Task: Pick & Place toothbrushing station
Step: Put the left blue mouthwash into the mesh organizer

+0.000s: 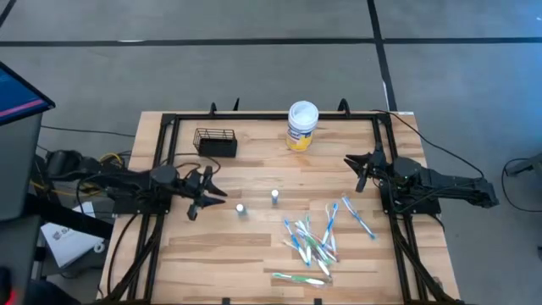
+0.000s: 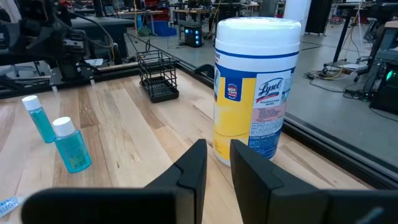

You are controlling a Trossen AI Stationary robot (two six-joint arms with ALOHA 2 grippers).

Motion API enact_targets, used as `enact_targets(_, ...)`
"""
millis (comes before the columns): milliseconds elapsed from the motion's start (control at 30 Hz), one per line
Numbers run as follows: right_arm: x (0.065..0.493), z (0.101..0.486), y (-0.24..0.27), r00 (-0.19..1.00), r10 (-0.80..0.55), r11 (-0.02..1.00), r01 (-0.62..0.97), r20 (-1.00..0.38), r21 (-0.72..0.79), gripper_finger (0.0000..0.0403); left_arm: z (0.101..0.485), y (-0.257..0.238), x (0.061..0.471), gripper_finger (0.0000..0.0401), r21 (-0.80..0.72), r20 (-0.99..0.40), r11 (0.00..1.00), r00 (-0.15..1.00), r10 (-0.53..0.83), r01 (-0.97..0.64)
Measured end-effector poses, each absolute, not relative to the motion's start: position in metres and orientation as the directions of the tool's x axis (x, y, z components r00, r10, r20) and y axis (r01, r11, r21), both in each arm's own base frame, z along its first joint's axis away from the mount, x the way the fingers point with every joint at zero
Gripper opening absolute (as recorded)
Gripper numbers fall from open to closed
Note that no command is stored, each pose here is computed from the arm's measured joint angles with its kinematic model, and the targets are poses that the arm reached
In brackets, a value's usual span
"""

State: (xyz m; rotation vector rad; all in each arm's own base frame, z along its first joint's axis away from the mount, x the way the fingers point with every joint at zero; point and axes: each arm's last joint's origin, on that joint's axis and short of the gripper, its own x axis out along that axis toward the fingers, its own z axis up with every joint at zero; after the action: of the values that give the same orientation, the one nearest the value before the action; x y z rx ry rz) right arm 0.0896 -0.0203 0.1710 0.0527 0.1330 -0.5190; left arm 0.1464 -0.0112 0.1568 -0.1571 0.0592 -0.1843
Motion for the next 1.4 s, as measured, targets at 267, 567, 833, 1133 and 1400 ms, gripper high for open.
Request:
enact_targets(267, 0.090, 0.171, -0.020, 0.860, -0.491, 0.867, 0.498, -0.140, 0.017, 0.0063, 0.155, -0.028, 0.172, 0.0101, -0.100, -0.168, 0.986, 0.975, -0.146, 0.130)
enact_targets(567, 0.090, 0.171, -0.020, 0.860, -0.491, 0.867, 0.498, -0.140, 0.017, 0.0063, 0.148, -0.031, 0.191, 0.0171, -0.082, -0.251, 0.993, 0.963, -0.101, 0.083)
enact_targets(833, 0.090, 0.171, -0.020, 0.860, -0.491, 0.867, 0.498, -0.140, 0.017, 0.0063, 0.144, -0.031, 0.193, 0.0232, -0.083, -0.274, 0.994, 0.957, -0.093, 0.073)
enact_targets(1133, 0.090, 0.171, -0.020, 0.860, -0.491, 0.867, 0.498, -0.140, 0.017, 0.0063, 0.144, -0.031, 0.193, 0.0241, -0.087, -0.277, 0.993, 0.956, -0.096, 0.074)
enact_targets(1400, 0.090, 0.171, -0.020, 0.860, -0.491, 0.867, 0.498, -0.140, 0.017, 0.0063, 0.139, -0.035, 0.194, 0.0241, -0.079, -0.297, 0.994, 0.950, -0.093, 0.073)
